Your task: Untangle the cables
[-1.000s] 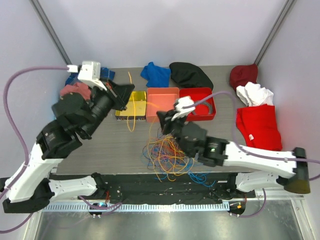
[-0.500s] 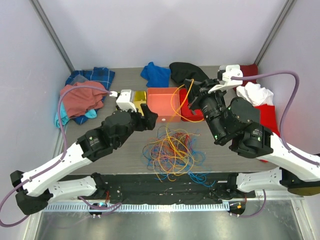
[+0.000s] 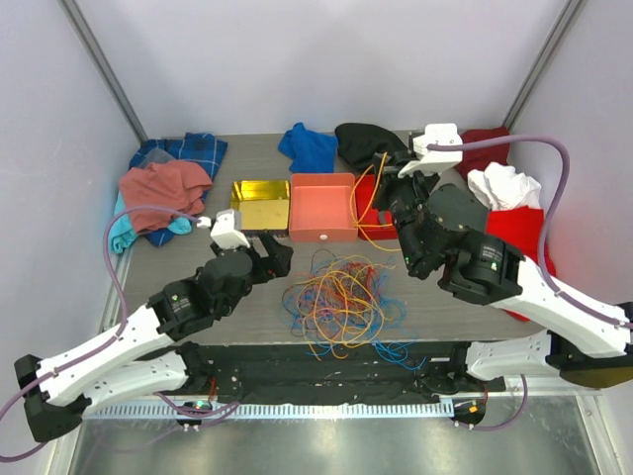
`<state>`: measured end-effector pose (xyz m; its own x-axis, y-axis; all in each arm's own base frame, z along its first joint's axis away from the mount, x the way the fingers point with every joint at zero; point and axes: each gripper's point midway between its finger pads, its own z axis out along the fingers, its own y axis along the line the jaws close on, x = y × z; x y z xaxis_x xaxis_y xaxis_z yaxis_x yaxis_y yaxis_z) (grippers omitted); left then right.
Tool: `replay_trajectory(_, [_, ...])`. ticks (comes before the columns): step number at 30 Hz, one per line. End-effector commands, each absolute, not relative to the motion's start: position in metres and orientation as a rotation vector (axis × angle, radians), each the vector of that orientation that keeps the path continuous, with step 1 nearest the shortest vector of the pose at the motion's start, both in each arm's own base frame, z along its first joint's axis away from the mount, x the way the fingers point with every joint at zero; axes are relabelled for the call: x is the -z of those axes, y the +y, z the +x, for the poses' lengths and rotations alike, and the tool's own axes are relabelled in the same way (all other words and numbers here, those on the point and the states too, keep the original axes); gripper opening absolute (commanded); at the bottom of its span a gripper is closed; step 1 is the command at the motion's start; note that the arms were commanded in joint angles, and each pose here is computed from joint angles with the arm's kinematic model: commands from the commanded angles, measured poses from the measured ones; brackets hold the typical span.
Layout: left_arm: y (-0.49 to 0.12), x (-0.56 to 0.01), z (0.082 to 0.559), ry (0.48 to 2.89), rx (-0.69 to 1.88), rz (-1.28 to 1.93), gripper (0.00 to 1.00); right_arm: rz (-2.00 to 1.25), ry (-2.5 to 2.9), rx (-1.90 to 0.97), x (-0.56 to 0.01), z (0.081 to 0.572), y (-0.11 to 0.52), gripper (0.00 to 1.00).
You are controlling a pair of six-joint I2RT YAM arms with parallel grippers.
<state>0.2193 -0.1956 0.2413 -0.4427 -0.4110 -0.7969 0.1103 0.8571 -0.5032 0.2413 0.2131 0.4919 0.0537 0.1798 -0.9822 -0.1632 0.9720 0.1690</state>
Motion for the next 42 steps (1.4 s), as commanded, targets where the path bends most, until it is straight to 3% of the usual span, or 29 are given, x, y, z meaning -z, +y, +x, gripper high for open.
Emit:
replay_trajectory(1, [-0.174, -0.216, 0.212, 1.951, 0.609, -0.413, 0.85, 0.04, 1.49, -0.267, -0.493, 0.26, 0.213, 0.01])
replay_trajectory(10, [-0.161, -0.181, 0.192, 1.99, 0.684, -0.47, 0.78, 0.071, 1.549, -0.264, -0.471, 0.335, 0.227, 0.01])
replay_trajectory(20, [-0.149, -0.17, 0.18, 2.027, 0.67, -0.459, 0.74, 0.024, 1.7, -0.234, -0.405, 0.434, 0.269, 0.01])
replay_trajectory(42, [-0.145, -0.151, 0.18, 2.057, 0.612, -0.453, 0.74, 0.001, 1.814, -0.225, -0.278, 0.508, 0.311, 0.01])
